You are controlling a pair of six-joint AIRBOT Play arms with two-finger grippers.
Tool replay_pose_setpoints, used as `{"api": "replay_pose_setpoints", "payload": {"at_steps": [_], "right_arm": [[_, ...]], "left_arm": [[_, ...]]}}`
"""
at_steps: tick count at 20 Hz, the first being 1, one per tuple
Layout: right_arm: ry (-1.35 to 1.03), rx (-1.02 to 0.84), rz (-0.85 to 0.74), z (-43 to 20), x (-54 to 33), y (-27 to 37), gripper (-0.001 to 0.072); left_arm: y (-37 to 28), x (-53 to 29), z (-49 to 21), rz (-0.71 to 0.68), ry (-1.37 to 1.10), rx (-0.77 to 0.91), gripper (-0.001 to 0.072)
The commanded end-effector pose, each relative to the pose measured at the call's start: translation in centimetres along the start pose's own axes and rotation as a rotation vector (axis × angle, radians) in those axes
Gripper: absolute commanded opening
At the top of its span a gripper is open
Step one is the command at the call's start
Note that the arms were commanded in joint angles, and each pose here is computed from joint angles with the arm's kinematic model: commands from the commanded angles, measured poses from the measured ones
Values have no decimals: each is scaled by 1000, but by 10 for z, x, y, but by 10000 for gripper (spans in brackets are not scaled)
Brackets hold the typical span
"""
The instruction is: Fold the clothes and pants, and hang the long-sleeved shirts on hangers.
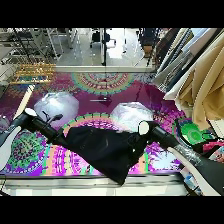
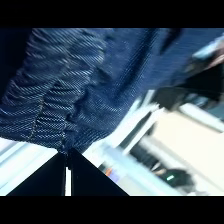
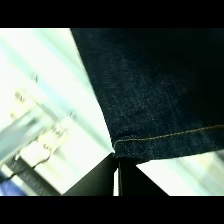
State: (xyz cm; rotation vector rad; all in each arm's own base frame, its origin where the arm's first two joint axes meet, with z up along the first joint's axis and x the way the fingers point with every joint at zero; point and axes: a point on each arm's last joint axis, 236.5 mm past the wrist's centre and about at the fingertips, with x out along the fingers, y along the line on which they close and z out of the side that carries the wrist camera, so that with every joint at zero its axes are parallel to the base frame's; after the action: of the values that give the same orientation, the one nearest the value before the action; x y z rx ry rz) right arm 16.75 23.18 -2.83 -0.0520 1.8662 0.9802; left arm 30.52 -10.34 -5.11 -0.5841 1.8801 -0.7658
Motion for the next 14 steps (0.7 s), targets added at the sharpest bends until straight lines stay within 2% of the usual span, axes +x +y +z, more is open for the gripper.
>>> {"api": "replay_pose_setpoints", "payload": {"at_steps": [1, 2, 3, 4, 5, 7, 8, 10, 12, 14], "right_arm": [[77, -52, 113, -22, 24, 24, 24], [75, -67, 129, -21, 25, 29, 39], [75, -70, 133, -21, 25, 31, 204], [83, -73, 135, -23, 24, 31, 437], [83, -72, 128, -24, 23, 30, 457], [18, -2, 80, -16, 16, 15, 465], [-48, 73, 69, -8, 10, 6, 465], [-215, 243, 54, 4, -3, -19, 491], [-343, 394, 51, 3, -5, -43, 633], [-467, 518, 91, 8, 4, -58, 678]], "left_arm": [[28, 5, -14, 147, 82, -9, 6], [33, 3, -14, 163, 76, -15, 6], [35, 0, -13, 161, 66, -20, 6], [38, -3, -13, 157, 56, -29, 7], [41, -8, -12, 152, 41, -38, 40], [45, -23, -8, 151, -5, -84, 190], [46, -32, -5, 153, -32, -86, 242], [45, -52, -1, 165, -93, -77, 242], [35, -71, 6, 153, -166, -54, 242], [6, -88, 19, 68, -267, -7, 242]]}}
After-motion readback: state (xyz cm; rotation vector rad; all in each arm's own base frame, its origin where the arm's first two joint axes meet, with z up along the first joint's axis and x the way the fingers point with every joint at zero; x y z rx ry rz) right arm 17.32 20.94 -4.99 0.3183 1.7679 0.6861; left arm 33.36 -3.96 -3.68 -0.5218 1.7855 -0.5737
